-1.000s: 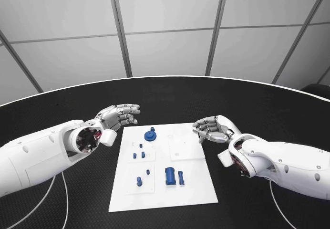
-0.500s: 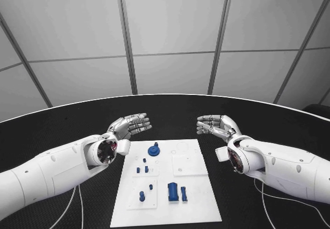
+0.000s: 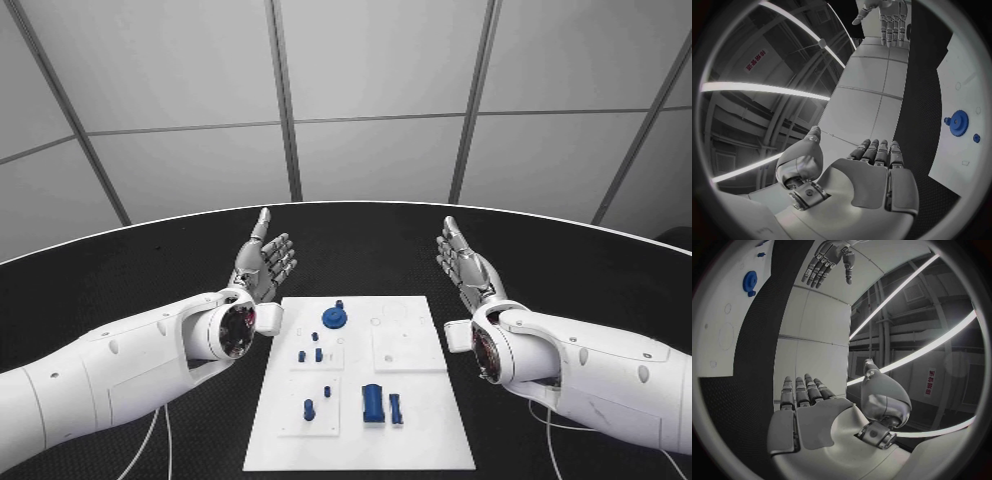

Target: Assemble the parts on the task board

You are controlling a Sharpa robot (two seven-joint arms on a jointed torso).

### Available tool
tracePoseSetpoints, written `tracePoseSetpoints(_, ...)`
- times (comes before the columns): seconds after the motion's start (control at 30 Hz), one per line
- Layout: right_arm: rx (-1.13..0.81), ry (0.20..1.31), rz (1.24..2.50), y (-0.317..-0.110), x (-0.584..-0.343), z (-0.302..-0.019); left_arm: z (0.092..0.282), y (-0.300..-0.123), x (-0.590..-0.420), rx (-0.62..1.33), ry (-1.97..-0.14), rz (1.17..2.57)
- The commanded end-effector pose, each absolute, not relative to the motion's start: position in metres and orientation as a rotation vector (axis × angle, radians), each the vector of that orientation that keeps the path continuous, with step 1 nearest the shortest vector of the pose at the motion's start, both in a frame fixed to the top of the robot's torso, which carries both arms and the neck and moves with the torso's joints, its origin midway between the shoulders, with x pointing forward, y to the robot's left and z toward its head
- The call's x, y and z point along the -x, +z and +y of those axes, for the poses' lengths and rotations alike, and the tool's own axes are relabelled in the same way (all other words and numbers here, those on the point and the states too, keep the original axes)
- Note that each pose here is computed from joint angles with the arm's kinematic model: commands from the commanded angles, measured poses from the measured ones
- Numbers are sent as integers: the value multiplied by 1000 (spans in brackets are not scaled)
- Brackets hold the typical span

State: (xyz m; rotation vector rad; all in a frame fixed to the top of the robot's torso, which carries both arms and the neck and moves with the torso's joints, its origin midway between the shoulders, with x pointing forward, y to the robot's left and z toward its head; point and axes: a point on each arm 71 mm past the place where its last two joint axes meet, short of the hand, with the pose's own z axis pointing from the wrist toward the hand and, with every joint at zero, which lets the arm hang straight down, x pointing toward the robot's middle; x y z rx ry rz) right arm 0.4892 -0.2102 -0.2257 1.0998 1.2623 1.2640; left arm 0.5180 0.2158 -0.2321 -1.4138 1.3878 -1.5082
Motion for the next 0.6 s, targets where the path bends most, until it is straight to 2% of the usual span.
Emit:
tracePoseSetpoints(0.03, -1155, 1247, 1239, -225, -475, -200, 211, -233, -508, 1385, -1433, 1358)
tracePoseSetpoints(0.3, -1209, 1229, 1218, -224, -462, -192, 198, -229, -479, 1276, -1294, 1273)
tracePoseSetpoints(0.6, -1209, 1229, 1218, -224, -462, -192, 193, -224, -463, 1212, -1232, 1220)
